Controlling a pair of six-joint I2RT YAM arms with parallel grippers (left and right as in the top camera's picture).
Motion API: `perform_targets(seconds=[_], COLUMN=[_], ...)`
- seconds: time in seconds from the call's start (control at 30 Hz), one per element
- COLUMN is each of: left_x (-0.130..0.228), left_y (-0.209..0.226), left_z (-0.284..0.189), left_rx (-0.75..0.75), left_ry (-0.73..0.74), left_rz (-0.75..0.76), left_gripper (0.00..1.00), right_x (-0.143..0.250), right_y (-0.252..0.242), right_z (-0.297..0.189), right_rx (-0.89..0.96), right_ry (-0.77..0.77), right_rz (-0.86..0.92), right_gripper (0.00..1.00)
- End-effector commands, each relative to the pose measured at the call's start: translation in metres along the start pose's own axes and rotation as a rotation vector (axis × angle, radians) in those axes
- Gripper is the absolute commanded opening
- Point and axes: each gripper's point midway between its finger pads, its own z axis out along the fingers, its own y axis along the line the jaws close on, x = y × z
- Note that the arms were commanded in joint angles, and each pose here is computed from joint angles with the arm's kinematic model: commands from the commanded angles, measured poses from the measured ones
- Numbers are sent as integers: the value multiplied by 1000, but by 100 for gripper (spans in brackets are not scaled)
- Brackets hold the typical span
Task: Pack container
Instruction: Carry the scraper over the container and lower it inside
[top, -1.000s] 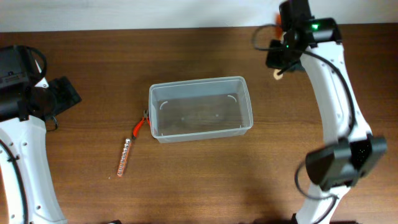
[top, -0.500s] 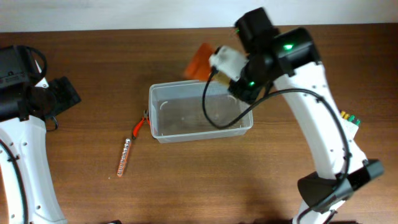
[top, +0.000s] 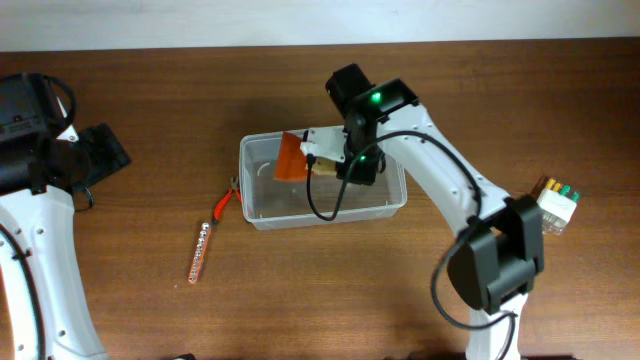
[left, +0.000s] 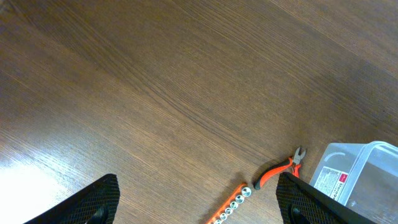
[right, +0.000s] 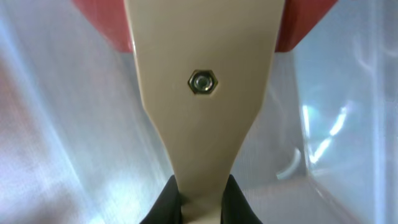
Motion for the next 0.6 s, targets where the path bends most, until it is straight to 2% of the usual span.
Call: perform_targets(seconds=[0.0, 0.17, 0.37, 0.47, 0.57], left_x=[5, 6, 6, 6, 6], left_y=[1, 1, 1, 1, 1], left_z=[2, 2, 2, 2, 2], left_rx=[2, 0, 0, 0, 0], left_ry=[18, 22, 23, 23, 23], left_rz=[-10, -9, -9, -9, -9], left_gripper=[83, 83, 83, 83, 83], right_x=[8, 19, 24, 23, 21], right_y=[1, 2, 3, 3, 5], right_z=[24, 46, 55, 55, 54], right_rx=[-53, -101, -119, -122, -130], right_ry=[8, 45, 61, 57, 48], right_rz=[4, 26, 46, 50, 58], right_gripper=[4, 6, 31, 48, 51])
